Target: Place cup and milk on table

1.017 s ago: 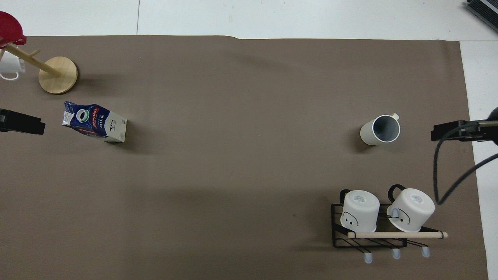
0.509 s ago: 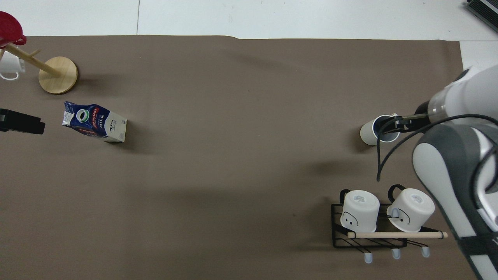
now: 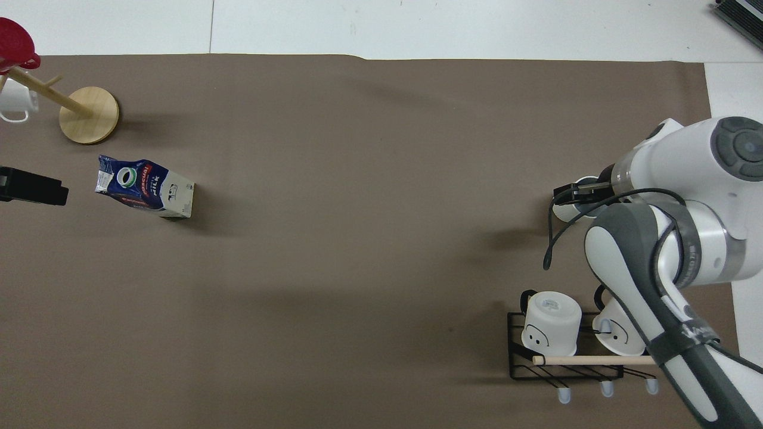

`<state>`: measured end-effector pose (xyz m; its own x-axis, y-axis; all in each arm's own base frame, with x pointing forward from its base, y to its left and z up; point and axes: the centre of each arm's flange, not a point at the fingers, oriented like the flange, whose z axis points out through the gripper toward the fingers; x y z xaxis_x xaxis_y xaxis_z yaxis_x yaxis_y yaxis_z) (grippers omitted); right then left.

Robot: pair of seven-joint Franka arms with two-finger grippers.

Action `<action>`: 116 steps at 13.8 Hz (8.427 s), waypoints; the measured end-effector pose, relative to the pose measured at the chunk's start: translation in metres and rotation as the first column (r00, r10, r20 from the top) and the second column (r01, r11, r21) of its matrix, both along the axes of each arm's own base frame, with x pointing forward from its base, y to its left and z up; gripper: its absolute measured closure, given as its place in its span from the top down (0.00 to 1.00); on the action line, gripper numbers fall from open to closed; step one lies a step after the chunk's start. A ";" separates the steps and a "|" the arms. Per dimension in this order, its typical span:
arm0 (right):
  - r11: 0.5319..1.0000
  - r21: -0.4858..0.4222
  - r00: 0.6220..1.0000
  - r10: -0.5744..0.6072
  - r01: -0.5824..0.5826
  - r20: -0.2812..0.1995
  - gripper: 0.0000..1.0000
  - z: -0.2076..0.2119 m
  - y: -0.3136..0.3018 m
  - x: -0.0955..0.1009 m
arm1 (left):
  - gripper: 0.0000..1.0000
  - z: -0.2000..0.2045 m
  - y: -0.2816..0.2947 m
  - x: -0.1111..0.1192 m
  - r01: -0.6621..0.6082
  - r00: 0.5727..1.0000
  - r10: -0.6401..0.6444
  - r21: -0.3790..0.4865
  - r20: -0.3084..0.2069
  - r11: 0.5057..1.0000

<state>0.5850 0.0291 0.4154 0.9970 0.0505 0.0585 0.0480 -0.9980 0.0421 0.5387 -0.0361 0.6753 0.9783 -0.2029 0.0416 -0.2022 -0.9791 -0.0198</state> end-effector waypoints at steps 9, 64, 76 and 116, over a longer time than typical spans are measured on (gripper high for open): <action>1.000 0.003 0.998 0.007 -0.007 0.057 1.00 -0.067 0.000 -0.005 | 1.00 0.000 0.002 0.000 -0.004 1.000 0.004 0.000 0.000 1.000; 0.995 0.027 0.989 0.090 -0.094 0.118 0.06 -0.065 0.359 -0.038 | 1.00 0.001 0.002 0.007 -0.004 0.999 0.004 -0.003 0.042 1.000; 0.999 0.026 0.996 0.034 -0.036 0.088 1.00 0.046 0.290 -0.031 | 1.00 -0.059 -0.001 0.046 -0.002 0.999 0.002 -0.001 0.043 1.000; 0.984 0.020 0.983 -0.178 0.179 -0.049 1.00 0.259 -0.046 -0.081 | 0.42 -0.169 -0.164 0.026 -0.076 0.995 0.079 -0.048 0.067 0.996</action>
